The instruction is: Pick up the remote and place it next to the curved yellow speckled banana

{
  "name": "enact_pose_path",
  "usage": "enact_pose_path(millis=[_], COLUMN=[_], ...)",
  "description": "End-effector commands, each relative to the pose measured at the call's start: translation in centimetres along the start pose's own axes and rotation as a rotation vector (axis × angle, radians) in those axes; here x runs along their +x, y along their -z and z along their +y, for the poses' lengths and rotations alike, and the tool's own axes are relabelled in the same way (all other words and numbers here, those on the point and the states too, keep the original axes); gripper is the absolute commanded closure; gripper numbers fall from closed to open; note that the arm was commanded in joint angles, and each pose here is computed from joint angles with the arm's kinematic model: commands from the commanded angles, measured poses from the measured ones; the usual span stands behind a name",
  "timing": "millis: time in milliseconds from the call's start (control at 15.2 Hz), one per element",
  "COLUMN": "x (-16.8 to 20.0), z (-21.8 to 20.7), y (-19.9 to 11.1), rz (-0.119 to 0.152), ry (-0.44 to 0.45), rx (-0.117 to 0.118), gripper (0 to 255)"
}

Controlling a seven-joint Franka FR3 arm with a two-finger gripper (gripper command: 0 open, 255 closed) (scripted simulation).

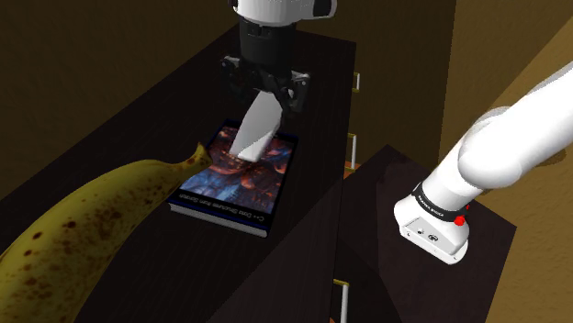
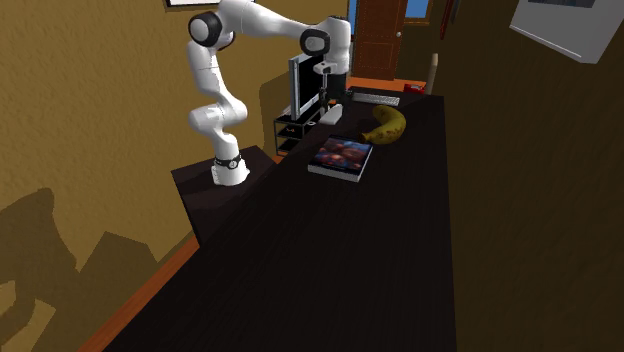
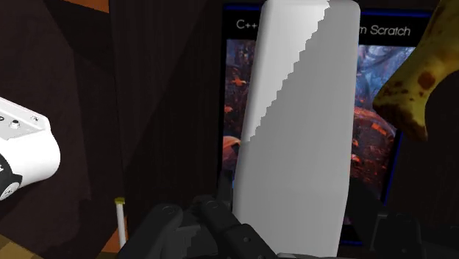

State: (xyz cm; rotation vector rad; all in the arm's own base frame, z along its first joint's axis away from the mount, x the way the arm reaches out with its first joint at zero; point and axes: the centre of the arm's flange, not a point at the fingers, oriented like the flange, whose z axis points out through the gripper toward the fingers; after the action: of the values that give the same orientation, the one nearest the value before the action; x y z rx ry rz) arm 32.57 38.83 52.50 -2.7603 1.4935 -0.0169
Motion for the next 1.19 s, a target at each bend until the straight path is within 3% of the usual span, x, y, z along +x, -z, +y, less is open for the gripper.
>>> enact_pose_path(millis=[0, 1122], x=[-2.3, -22.7], z=[1.2, 10.6], y=[-0.2, 0.1], rz=[0.000, 0.000], ry=[-0.002, -0.002], rx=[0.000, 0.000], gripper=[255, 255])
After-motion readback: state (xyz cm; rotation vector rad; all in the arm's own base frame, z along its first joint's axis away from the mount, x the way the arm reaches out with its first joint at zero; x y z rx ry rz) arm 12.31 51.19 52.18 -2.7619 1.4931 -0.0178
